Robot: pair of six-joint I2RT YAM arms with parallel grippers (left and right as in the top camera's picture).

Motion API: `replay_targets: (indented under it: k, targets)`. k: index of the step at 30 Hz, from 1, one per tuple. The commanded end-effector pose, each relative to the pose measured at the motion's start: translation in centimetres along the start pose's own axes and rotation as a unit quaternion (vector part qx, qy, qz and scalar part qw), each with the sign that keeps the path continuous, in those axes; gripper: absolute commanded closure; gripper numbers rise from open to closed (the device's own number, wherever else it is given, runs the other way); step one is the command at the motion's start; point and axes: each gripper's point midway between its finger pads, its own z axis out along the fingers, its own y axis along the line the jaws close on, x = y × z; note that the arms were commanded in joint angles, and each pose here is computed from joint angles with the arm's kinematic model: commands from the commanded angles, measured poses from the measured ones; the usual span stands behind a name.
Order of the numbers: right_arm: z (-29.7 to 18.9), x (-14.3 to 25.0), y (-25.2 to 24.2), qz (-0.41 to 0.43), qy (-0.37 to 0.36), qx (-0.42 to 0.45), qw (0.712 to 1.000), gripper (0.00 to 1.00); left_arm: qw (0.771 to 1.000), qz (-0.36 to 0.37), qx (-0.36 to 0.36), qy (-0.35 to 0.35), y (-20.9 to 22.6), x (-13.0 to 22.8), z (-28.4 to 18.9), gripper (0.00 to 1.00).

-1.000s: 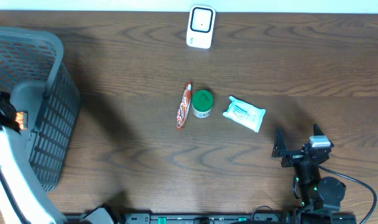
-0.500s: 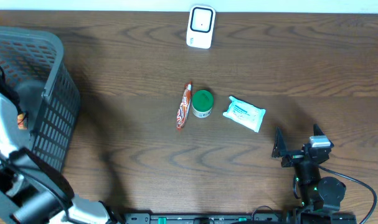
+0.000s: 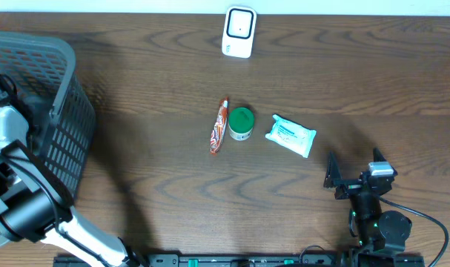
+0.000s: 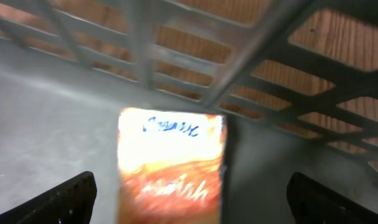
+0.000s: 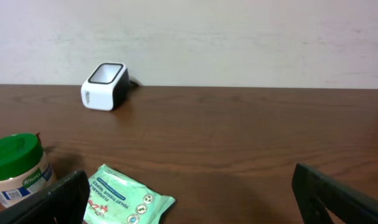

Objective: Scan the item barcode
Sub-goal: 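Grasp the Kleenex pack with the left gripper and lift toward scanner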

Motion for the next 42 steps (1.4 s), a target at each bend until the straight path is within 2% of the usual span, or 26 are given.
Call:
replay_targets:
  k: [1, 11, 12, 14, 15, 18, 22, 26, 29, 31, 34, 36, 38, 40, 42]
  targets:
    - [0.0, 0.1, 0.1, 0.006, 0.001, -0.001, 1.000, 0.01, 1.000, -0.005, -0.003, 0.010, -0.2, 0.9, 1.8, 0.02]
    - [0.0, 0.1, 0.1, 0.006, 0.001, -0.001, 1.000, 0.01, 0.999, 0.017, -0.003, 0.034, -0.3, 3.1, 4.6, 0.04]
    - [0.0, 0.1, 0.1, 0.006, 0.001, -0.001, 1.000, 0.01, 0.999, 0.026, -0.003, 0.034, -0.3, 3.1, 4.6, 0.10]
    - [0.0, 0.1, 0.1, 0.006, 0.001, -0.001, 1.000, 0.01, 0.998, 0.047, 0.001, 0.034, -0.5, 3.0, 4.4, 0.41]
    - [0.0, 0.1, 0.1, 0.006, 0.001, -0.001, 1.000, 0.01, 0.998, 0.052, 0.001, 0.033, -0.5, 3.0, 4.3, 0.47]
    - [0.0, 0.1, 0.1, 0.006, 0.001, -0.001, 1.000, 0.01, 0.997, 0.067, 0.005, 0.032, -0.6, 2.6, 3.7, 0.56]
    - [0.0, 0.1, 0.1, 0.006, 0.001, -0.001, 1.000, 0.01, 0.998, 0.059, 0.019, 0.022, -1.0, 1.1, 1.4, 0.56]
    - [0.0, 0.1, 0.1, 0.006, 0.001, -0.001, 1.000, 0.01, 0.997, 0.034, 0.068, -0.011, -2.3, -2.6, -3.9, 0.55]
    - [0.0, 0.1, 0.1, 0.006, 0.001, -0.001, 1.000, 0.01, 0.989, 0.016, 0.140, -0.038, -3.5, -5.8, -10.2, 0.56]
    - [0.0, 0.1, 0.1, 0.006, 0.001, -0.001, 1.000, 0.01, 0.980, 0.000, 0.196, -0.048, -4.0, -7.5, -14.7, 0.56]
    - [0.0, 0.1, 0.1, 0.006, 0.001, -0.001, 1.000, 0.01, 0.952, -0.012, 0.304, -0.042, -4.5, -8.8, -22.5, 0.55]
    - [0.0, 0.1, 0.1, 0.006, 0.001, -0.001, 1.000, 0.01, 0.923, 0.000, 0.384, -0.014, -4.9, -8.0, -27.7, 0.55]
    - [0.0, 0.1, 0.1, 0.006, 0.001, -0.001, 1.000, 0.01, 0.889, 0.030, 0.455, 0.026, -5.3, -5.6, -32.4, 0.56]
    - [0.0, 0.1, 0.1, 0.006, 0.001, -0.001, 1.000, 0.01, 0.863, 0.068, 0.496, 0.066, -5.5, -2.3, -35.9, 0.56]
    - [0.0, 0.1, 0.1, 0.006, 0.001, -0.001, 1.000, 0.01, 0.852, 0.105, 0.503, 0.100, -5.4, 1.4, -37.6, 0.56]
